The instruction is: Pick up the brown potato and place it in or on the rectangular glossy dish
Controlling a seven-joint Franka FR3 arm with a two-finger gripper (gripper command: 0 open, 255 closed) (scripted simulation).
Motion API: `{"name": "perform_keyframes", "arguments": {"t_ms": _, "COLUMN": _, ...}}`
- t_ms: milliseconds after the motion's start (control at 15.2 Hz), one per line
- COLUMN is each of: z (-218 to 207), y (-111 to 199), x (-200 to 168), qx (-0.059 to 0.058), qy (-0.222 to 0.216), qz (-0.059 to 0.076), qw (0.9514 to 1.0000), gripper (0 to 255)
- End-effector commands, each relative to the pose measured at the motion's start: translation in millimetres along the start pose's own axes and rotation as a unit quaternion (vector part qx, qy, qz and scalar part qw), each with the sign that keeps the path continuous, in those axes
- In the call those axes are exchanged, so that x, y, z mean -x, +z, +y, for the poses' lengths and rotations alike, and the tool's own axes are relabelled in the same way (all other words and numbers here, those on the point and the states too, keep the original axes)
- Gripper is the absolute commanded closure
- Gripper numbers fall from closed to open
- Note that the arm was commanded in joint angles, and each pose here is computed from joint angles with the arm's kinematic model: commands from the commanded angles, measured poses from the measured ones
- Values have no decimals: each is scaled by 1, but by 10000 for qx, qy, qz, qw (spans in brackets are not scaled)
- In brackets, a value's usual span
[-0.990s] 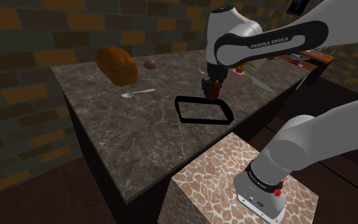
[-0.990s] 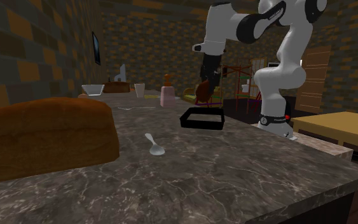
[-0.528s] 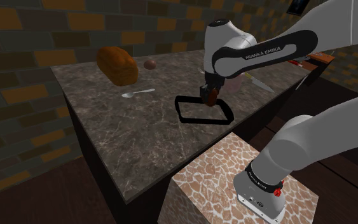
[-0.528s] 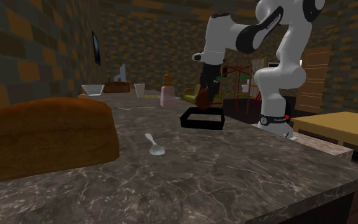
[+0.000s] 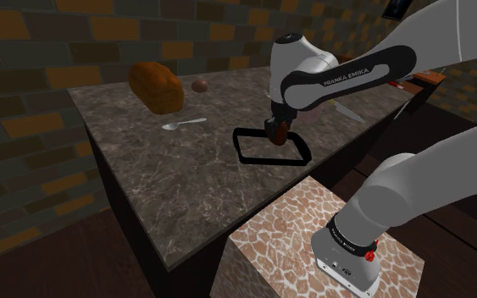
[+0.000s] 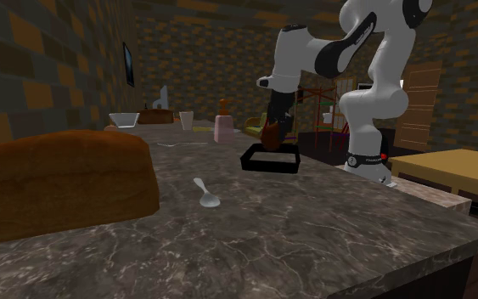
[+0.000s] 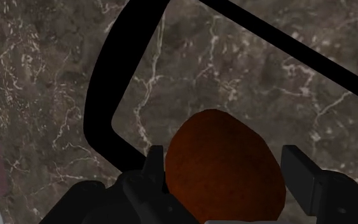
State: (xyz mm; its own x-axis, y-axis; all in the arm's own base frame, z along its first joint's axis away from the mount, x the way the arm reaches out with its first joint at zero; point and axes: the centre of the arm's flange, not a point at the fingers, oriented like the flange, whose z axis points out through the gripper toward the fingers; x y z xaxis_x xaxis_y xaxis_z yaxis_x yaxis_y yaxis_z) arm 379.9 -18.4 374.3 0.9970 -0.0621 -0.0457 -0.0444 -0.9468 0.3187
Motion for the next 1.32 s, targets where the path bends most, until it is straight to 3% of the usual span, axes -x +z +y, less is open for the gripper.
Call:
{"name": "perform_keyframes", "arguments": {"t_ms": 0, "z": 0, "y": 0, "x": 0, "qx": 0, "qy": 0, "qz": 1, "qw": 10000, "gripper": 255}}
{"name": "perform_keyframes", "arguments": {"t_ms": 66, "z": 0, "y": 0, "x": 0, "qx": 0, "qy": 0, "qz": 1, "qw": 10000, "gripper": 255}}
{"name": "perform_keyframes", "arguments": {"t_ms": 132, "z": 0, "y": 0, "x": 0, "qx": 0, "qy": 0, "qz": 1, "qw": 10000, "gripper": 0}}
{"name": "perform_keyframes", "arguments": {"t_ms": 462, "z": 0, "y": 0, "x": 0, "qx": 0, "qy": 0, "qz": 1, "qw": 10000, "gripper": 0}}
{"name": "perform_keyframes", "arguments": {"t_ms": 726, "z": 0, "y": -50, "x": 0, "qx": 0, "qy": 0, "qz": 1, "qw": 10000, "gripper": 0}}
{"name": "perform_keyframes", "arguments": {"t_ms": 1254, "z": 0, "y": -50, "x": 0, "qx": 0, "qy": 0, "qz": 1, "qw": 10000, "gripper": 0}}
